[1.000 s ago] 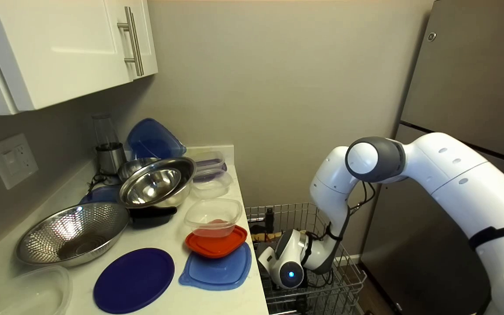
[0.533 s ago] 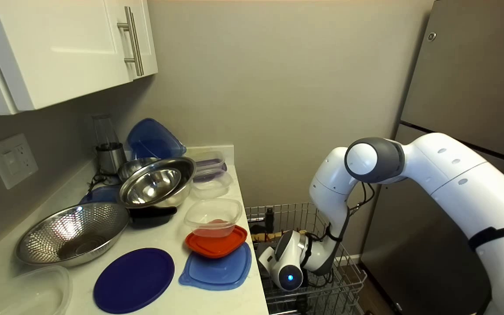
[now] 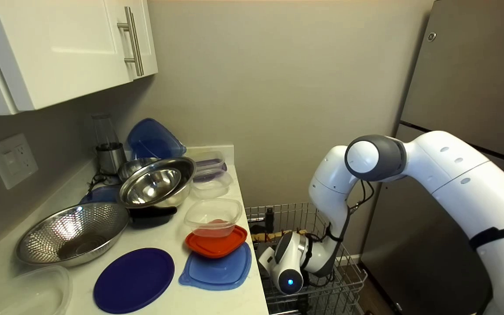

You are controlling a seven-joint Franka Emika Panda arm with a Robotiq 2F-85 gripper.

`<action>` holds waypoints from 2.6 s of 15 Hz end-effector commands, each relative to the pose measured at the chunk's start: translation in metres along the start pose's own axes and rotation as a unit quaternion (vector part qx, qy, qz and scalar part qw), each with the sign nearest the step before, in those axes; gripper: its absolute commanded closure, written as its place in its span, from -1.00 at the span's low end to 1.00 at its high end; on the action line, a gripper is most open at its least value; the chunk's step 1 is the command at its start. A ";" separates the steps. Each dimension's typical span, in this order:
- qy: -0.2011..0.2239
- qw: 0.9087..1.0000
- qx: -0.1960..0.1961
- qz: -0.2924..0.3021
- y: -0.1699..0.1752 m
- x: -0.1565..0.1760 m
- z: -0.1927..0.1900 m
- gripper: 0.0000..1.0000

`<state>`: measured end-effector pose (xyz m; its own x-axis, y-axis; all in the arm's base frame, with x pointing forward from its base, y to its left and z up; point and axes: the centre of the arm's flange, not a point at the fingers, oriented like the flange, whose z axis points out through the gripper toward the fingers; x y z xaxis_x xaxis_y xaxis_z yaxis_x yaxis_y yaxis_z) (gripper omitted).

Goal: Remove the left bowl out of the dishwasher

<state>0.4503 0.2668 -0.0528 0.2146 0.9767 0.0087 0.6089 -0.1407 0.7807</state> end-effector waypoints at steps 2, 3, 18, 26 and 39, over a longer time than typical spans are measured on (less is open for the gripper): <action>0.001 0.999 -0.040 -0.036 0.018 -0.003 -0.028 -1.00; 0.001 0.998 -0.046 -0.039 0.020 -0.002 -0.031 -1.00; -0.026 0.993 -0.103 -0.043 0.068 -0.022 -0.035 -1.00; -0.063 0.994 -0.090 -0.005 0.081 -0.064 -0.002 -1.00; -0.016 1.000 -0.002 0.023 0.083 -0.056 -0.015 -1.00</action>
<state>0.4869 0.1925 0.0046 0.3108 0.9504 -0.0137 0.5358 -0.1633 0.8284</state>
